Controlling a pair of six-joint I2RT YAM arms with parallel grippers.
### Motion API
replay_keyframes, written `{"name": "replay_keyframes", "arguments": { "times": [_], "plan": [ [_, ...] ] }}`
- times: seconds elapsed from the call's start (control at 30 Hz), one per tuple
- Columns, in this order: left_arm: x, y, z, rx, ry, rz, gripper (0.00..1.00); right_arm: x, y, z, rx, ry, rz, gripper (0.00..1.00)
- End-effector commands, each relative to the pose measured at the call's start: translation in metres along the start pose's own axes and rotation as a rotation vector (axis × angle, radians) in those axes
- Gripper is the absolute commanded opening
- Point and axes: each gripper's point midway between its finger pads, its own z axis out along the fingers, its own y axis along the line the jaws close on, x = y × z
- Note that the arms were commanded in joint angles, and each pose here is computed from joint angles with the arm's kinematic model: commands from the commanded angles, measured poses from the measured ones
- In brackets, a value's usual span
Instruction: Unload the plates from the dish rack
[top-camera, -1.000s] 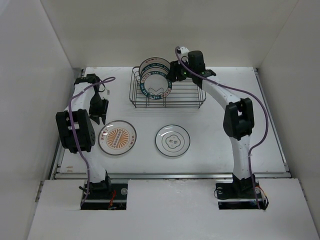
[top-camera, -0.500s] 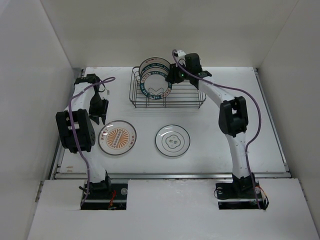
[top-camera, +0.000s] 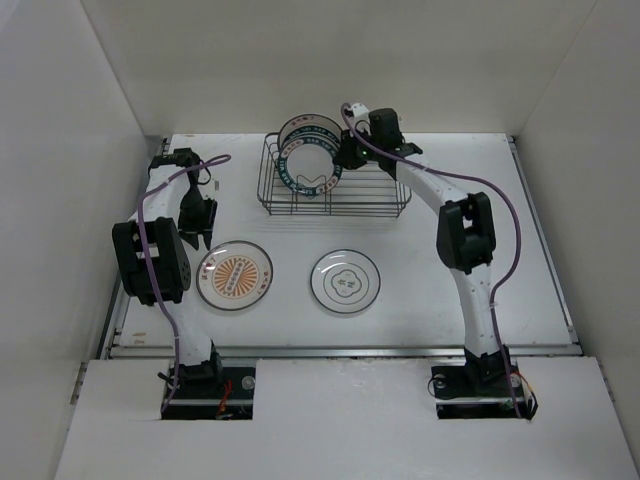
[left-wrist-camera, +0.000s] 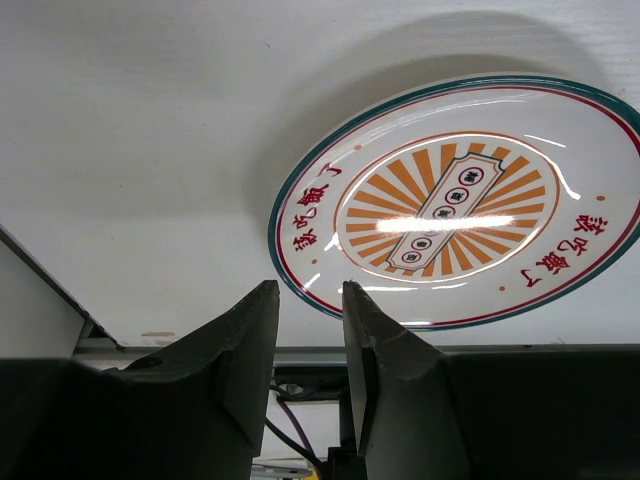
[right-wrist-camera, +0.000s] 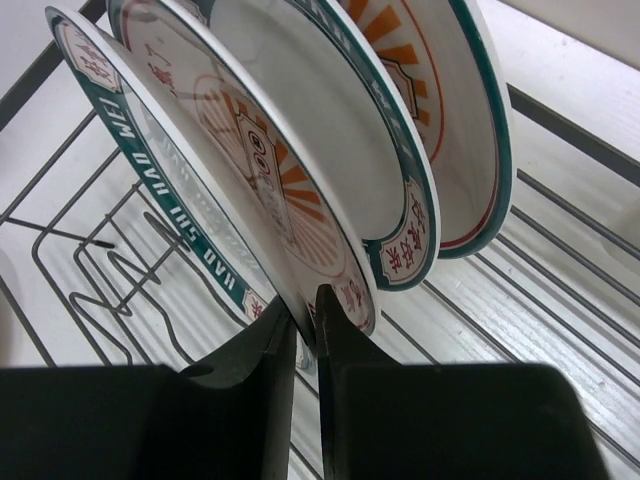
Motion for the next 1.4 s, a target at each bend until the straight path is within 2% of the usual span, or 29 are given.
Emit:
{"name": "replay_keyframes", "arguments": {
  "times": [0.0,0.2,0.47,0.57,0.67,0.8,0.93,0.97,1.03,1.07,1.17,1.23,1.33,1.37],
  "plan": [
    [0.006,0.001,-0.008,-0.009,0.014,-0.008,0.29,-0.051,0.02,-0.026,-0.003,-0.102,-0.045,0.0],
    [0.008,-0.001,-0.008,0.0,0.013,-0.008,0.29,-0.089,0.031,-0.055,0.01,-0.176,-0.118,0.0],
    [0.005,-0.002,-0.015,0.006,-0.015,-0.008,0.29,-0.161,0.064,-0.128,0.031,-0.37,-0.187,0.0],
    [0.002,-0.005,-0.021,0.004,-0.037,0.003,0.29,-0.173,0.073,-0.147,0.032,-0.406,-0.16,0.0],
    [-0.008,-0.006,-0.032,0.0,-0.076,0.021,0.29,-0.165,0.089,-0.166,-0.005,-0.372,-0.115,0.0],
    [-0.034,-0.013,-0.05,0.002,-0.157,0.054,0.29,-0.123,0.105,-0.183,-0.13,-0.234,-0.039,0.0],
    [-0.073,-0.025,-0.07,0.06,-0.258,0.072,0.29,-0.033,0.117,-0.185,-0.289,0.069,0.121,0.0],
    [-0.091,-0.026,-0.089,0.066,-0.332,0.067,0.29,-0.006,0.118,-0.19,-0.312,0.158,0.167,0.0],
    [-0.111,-0.04,-0.094,0.079,-0.367,0.102,0.29,0.045,0.128,-0.193,-0.383,0.296,0.276,0.0],
    [-0.124,-0.046,-0.109,0.078,-0.426,0.118,0.29,0.064,0.131,-0.196,-0.396,0.354,0.318,0.0],
    [-0.151,-0.072,-0.121,0.065,-0.517,0.182,0.29,0.109,0.137,-0.207,-0.401,0.454,0.395,0.0],
    [-0.163,-0.081,-0.132,0.036,-0.581,0.225,0.36,0.128,0.135,-0.213,-0.364,0.493,0.415,0.0],
    [-0.188,-0.117,-0.143,0.049,-0.698,0.288,0.42,0.163,0.134,-0.221,-0.314,0.586,0.49,0.0],
    [-0.186,-0.122,-0.138,0.052,-0.686,0.297,0.45,0.164,0.133,-0.221,-0.302,0.59,0.496,0.0]
  ]
}}
